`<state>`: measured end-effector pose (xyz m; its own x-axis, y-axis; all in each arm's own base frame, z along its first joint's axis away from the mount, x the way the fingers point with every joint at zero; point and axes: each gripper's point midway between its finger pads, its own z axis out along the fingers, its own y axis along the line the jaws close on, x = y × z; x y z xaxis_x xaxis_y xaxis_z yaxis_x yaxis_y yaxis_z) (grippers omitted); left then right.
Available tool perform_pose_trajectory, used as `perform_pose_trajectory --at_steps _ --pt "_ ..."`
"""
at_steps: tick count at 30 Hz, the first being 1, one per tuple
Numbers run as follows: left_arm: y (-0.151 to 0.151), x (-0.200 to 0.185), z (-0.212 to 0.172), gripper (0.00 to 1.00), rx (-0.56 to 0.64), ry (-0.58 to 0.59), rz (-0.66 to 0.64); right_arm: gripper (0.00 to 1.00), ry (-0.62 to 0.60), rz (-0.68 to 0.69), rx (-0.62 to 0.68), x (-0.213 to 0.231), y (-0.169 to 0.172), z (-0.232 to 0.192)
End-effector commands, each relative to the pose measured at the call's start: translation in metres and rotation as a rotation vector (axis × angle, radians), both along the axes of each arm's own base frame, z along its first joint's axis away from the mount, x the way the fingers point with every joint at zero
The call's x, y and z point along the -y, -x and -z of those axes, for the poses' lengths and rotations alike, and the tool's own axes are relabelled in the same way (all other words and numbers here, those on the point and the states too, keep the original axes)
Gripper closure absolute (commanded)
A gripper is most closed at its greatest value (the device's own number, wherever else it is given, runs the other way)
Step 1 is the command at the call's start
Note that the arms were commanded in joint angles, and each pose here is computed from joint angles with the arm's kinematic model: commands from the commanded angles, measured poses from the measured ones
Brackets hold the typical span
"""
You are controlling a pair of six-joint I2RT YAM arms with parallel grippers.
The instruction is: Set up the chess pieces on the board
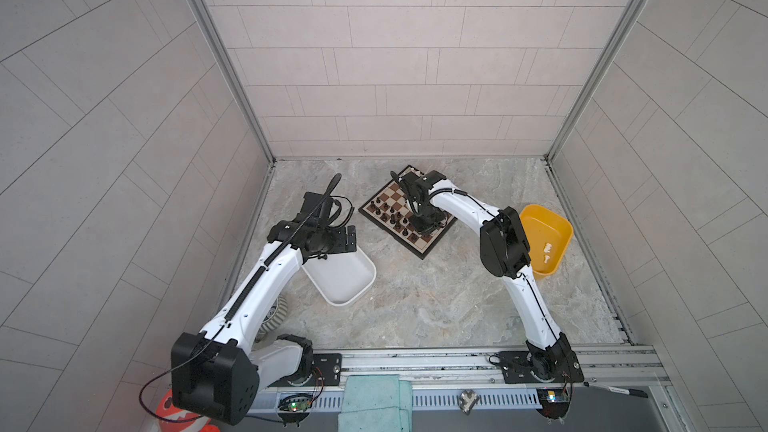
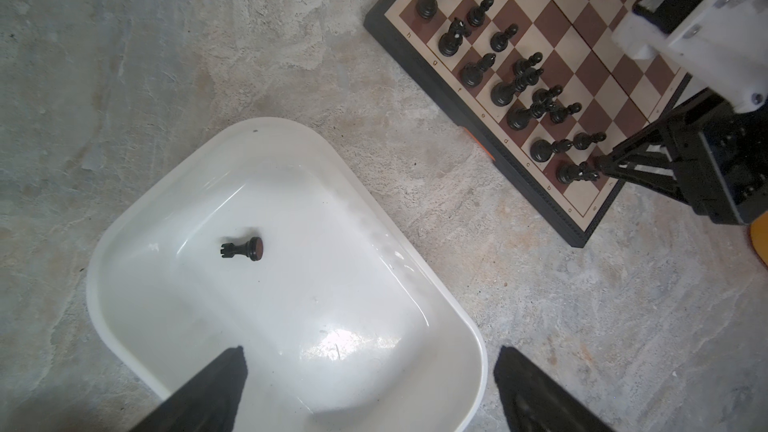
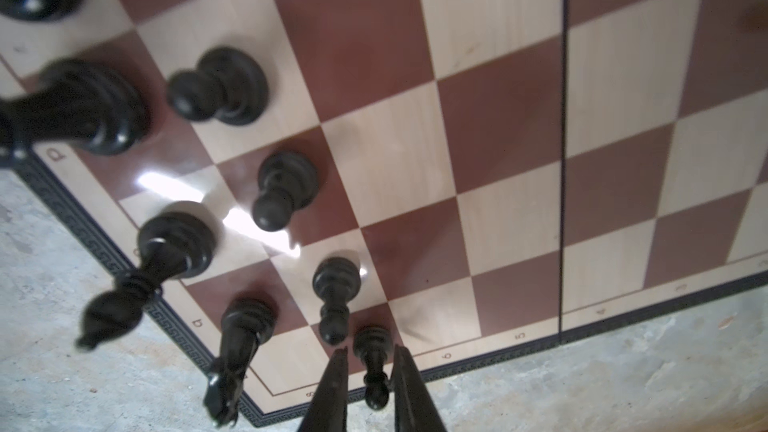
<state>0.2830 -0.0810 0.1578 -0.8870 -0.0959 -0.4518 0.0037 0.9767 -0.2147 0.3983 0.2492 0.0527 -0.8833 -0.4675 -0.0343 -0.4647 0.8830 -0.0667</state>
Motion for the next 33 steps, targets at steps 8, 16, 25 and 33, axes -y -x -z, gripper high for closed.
perform_pose_trajectory --at_steps 8,16,25,33 --pt "0.005 -0.027 0.011 0.00 -0.033 -0.054 -0.179 0.74 -0.021 -0.013 0.082 0.004 0.003 -0.050" --pt "-0.003 -0.043 0.051 0.18 -0.195 0.124 -0.517 0.50 -0.228 0.006 0.264 0.012 0.028 -0.123" --pt "-0.026 -0.047 0.095 0.40 -0.293 0.234 -0.912 0.26 -0.541 0.024 0.368 0.008 0.074 -0.172" --pt "-0.026 -0.063 0.117 0.43 -0.299 0.151 -1.018 0.19 -0.661 0.027 0.432 0.018 0.088 -0.183"
